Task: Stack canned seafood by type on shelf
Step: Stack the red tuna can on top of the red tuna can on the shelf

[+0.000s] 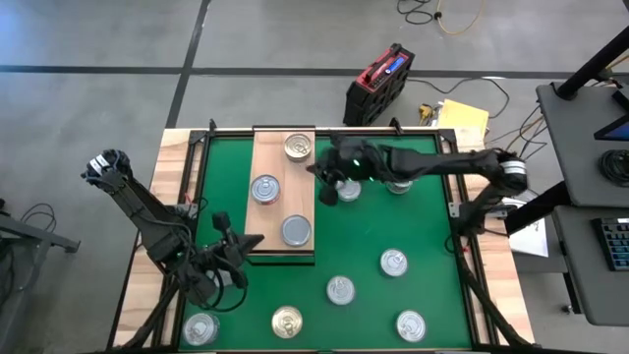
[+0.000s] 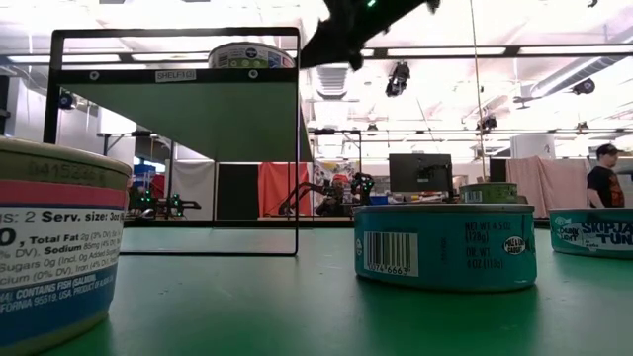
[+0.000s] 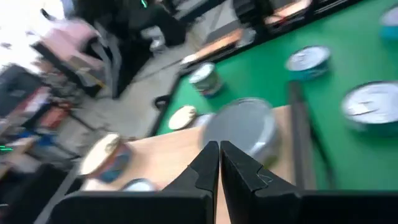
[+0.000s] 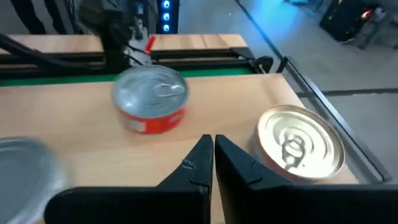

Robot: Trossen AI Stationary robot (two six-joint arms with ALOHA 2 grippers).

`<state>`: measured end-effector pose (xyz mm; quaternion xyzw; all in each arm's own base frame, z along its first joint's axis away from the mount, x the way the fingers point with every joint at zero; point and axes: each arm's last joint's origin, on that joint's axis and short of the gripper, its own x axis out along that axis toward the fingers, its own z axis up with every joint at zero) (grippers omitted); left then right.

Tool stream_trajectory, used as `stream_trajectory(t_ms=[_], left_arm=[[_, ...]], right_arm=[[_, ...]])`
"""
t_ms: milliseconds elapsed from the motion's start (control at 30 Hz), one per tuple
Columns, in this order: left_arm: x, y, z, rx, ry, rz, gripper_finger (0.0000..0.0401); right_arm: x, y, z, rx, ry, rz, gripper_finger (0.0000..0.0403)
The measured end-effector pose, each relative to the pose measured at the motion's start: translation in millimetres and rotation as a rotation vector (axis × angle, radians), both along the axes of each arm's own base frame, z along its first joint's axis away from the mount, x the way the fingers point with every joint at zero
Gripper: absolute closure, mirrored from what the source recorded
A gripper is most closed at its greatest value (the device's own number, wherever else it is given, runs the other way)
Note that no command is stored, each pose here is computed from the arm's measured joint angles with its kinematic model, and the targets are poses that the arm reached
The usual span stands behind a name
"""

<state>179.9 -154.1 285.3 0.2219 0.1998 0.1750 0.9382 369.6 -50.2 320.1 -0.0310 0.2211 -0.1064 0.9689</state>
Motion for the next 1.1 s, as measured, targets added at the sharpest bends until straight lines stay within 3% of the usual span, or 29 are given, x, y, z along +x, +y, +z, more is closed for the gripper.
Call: stream_trajectory(t_ms=[233,500,867,1100], left_arm=[[4,-8,3,-0.216,-0.025,-0.075,0.0401],[13,-20,-5,-0.354,-0.039,-0.093,0.0401],[28,-45,-19,-0.555,0.058,-0.212,0.0401],[32,-62,-13,-0.582,0.108,-0.258,0.0401]], right_arm=[[-39,66,-18,-0.003,-0.061,0.005,0.0394],[-65,125,-51,0.031,-0.174,0.119,0.0394],[-83,175,-61,0.096,-0.18,0.262,0.0394],[-93,195,-61,0.109,-0.179,0.329,0.0394]])
